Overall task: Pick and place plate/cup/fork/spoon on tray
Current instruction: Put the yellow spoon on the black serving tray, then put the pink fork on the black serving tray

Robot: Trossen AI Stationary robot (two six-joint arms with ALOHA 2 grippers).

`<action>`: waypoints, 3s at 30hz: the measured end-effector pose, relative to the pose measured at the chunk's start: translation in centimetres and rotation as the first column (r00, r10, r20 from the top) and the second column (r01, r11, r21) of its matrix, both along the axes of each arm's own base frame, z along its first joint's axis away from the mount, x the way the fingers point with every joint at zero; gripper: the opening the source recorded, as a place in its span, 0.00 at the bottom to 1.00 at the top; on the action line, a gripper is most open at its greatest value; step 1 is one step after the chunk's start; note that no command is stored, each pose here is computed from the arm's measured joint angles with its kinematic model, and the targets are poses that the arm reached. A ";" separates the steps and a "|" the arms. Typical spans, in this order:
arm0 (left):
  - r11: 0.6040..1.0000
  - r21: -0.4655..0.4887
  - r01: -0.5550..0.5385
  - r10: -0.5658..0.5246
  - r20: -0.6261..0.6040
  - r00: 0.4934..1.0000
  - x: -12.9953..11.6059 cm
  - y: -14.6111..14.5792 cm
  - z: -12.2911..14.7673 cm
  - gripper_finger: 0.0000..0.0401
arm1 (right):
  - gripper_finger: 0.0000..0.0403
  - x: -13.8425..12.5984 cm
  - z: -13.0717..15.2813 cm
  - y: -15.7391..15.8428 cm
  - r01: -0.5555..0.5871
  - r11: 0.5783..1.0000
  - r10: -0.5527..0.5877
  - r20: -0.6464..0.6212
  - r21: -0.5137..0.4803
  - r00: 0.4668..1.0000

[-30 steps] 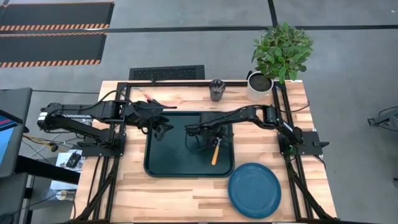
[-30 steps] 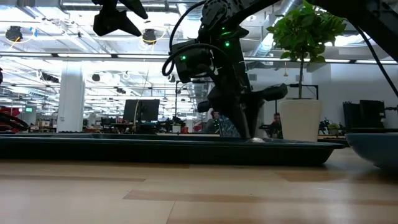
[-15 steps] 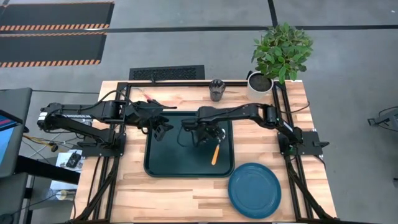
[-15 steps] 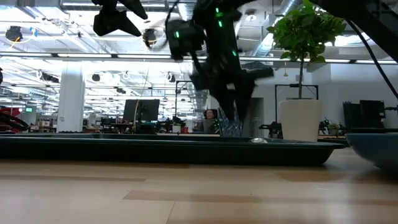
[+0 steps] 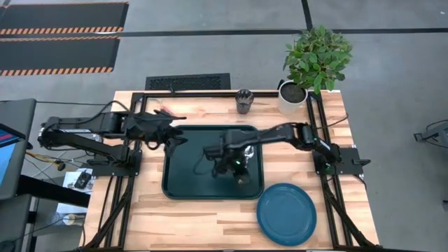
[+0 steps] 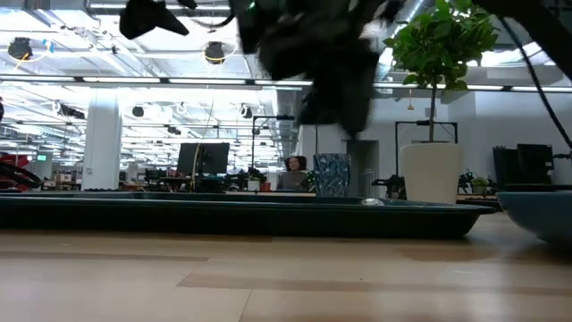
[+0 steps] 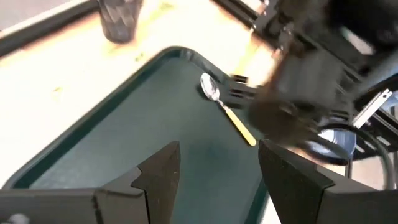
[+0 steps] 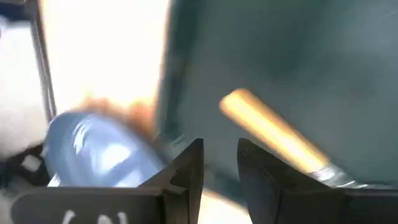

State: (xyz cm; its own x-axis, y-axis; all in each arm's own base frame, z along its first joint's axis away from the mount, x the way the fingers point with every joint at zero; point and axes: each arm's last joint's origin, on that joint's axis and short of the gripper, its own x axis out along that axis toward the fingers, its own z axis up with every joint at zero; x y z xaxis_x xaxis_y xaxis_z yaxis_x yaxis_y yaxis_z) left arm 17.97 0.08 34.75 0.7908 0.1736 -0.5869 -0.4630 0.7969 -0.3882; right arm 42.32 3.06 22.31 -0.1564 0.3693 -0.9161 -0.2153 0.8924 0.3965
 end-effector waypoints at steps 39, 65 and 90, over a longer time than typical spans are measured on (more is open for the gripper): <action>0.987 0.106 -0.120 0.111 0.090 0.990 -1.8 -0.7 1.2 0.51 | 0.25 -9.4 -7.4 3.3 0.647 0.762 -0.523 0.625 0.038 0.579; 0.987 0.105 -0.121 0.112 0.088 0.990 -1.9 -0.7 1.1 0.51 | 0.25 -9.7 -8.4 3.8 0.630 0.777 -0.503 0.594 -0.008 0.628; 0.987 0.105 -0.120 0.111 0.088 0.990 -1.8 -0.7 1.1 0.51 | 0.25 -10.0 -5.9 4.6 0.587 0.810 -0.483 0.559 -0.007 0.674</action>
